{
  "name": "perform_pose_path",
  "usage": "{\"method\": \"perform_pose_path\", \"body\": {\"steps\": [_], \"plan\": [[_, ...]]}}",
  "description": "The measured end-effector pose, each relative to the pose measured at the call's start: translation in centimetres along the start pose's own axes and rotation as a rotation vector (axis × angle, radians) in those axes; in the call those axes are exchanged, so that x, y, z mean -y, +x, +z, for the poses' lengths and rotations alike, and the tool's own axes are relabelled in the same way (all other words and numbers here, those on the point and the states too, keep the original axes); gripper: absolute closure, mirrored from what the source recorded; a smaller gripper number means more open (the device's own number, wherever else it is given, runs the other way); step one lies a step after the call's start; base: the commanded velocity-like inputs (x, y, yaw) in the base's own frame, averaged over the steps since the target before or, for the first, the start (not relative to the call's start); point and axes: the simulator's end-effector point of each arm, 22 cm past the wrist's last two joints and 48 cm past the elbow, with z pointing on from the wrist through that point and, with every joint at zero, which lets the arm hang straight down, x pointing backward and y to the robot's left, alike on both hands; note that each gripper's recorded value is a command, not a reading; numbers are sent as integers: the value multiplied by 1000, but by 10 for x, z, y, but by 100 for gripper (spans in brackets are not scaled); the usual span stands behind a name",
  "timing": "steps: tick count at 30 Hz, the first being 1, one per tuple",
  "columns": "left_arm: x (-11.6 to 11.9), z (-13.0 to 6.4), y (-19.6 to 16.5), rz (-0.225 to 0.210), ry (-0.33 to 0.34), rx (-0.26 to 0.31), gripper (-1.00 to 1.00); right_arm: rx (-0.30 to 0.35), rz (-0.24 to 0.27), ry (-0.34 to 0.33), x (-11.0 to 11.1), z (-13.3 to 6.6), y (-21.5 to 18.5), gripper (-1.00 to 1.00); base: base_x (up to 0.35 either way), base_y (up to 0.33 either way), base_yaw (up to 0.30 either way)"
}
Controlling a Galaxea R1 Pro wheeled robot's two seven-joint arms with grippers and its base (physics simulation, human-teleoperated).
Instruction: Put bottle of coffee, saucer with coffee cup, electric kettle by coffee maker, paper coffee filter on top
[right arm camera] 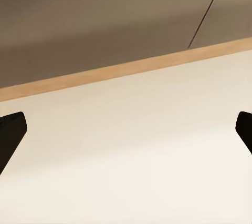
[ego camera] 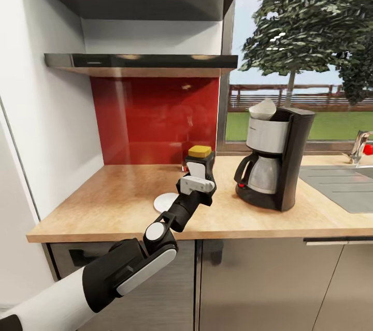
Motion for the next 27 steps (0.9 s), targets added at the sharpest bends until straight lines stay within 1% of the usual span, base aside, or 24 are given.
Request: {"method": "perform_pose_path", "body": {"steps": [5,13,19,23,27], "plan": [[2,-2,9,-3,1,0,100,0,0,0,0,6,7,-100,0,0,0],[-2,-1,14,2,-8,-10,100,-1,0,0,0,6,7,-100,0,-11,0],[-1,0,15,1,-8,-10,100,-1,0,1,0,6,7,-100,0,-138,0],[0,0,14,-1,-8,-9,100,-4,0,2,1,6,9,-100,10,-58,0],[-1,0,15,-1,-9,-10,100,-6,1,2,1,6,10,-100,122,-136,0]]}}
